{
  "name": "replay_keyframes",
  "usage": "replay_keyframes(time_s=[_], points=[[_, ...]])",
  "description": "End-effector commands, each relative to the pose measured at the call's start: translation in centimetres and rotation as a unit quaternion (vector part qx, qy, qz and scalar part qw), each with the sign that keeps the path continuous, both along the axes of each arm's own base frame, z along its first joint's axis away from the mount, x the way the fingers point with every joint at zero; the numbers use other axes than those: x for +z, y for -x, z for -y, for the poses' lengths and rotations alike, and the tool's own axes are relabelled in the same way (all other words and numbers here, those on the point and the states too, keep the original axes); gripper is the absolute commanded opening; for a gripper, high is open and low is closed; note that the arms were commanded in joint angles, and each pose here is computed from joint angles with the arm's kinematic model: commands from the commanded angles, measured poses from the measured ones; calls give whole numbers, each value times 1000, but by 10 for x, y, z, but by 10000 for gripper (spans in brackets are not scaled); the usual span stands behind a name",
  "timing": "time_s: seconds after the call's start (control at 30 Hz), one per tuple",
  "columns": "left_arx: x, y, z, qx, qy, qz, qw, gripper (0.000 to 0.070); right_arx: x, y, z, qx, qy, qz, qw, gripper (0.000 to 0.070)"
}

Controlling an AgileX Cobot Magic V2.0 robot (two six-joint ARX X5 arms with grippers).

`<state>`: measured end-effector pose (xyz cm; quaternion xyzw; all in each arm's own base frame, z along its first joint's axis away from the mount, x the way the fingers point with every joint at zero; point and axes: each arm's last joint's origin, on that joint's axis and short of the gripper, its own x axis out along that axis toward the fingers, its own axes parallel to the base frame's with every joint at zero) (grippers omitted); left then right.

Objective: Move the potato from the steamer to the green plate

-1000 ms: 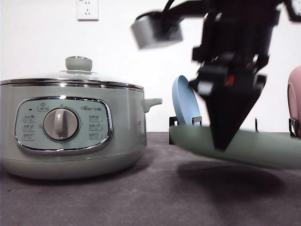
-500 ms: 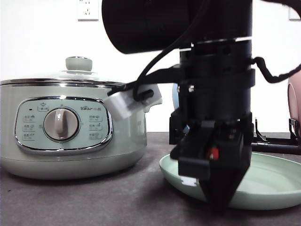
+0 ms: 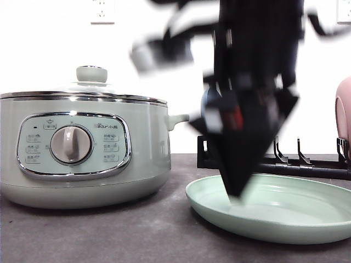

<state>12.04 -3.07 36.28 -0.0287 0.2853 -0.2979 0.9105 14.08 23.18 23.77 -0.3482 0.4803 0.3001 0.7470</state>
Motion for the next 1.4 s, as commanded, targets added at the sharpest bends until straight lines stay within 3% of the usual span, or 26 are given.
replay_keyframes(time_s=[0.0,0.13,0.27,0.47,0.63,0.87,1.1,1.37], points=[[7,-3,1,0,7,11,1000,672,21,0,1,-5,-35,19,999,425],[7,-10,2,6,16,9,1000,673,65,-6,18,-26,-117,51,991,425],[11,-21,5,4,15,2,1000,673,100,-12,41,-38,-209,57,976,426],[27,-42,14,6,-3,-1,1000,672,127,-21,75,-21,-344,-14,939,425],[35,-61,26,3,-23,-18,1000,672,130,-30,93,-1,-407,-85,910,426],[23,-81,43,-2,-54,-51,997,672,130,-37,103,-24,-409,-74,909,426],[14,-97,59,17,-93,-49,994,670,130,-37,103,-20,-408,-71,910,425],[12,-134,89,14,-143,-81,986,664,130,-37,103,-19,-407,-71,910,425]])
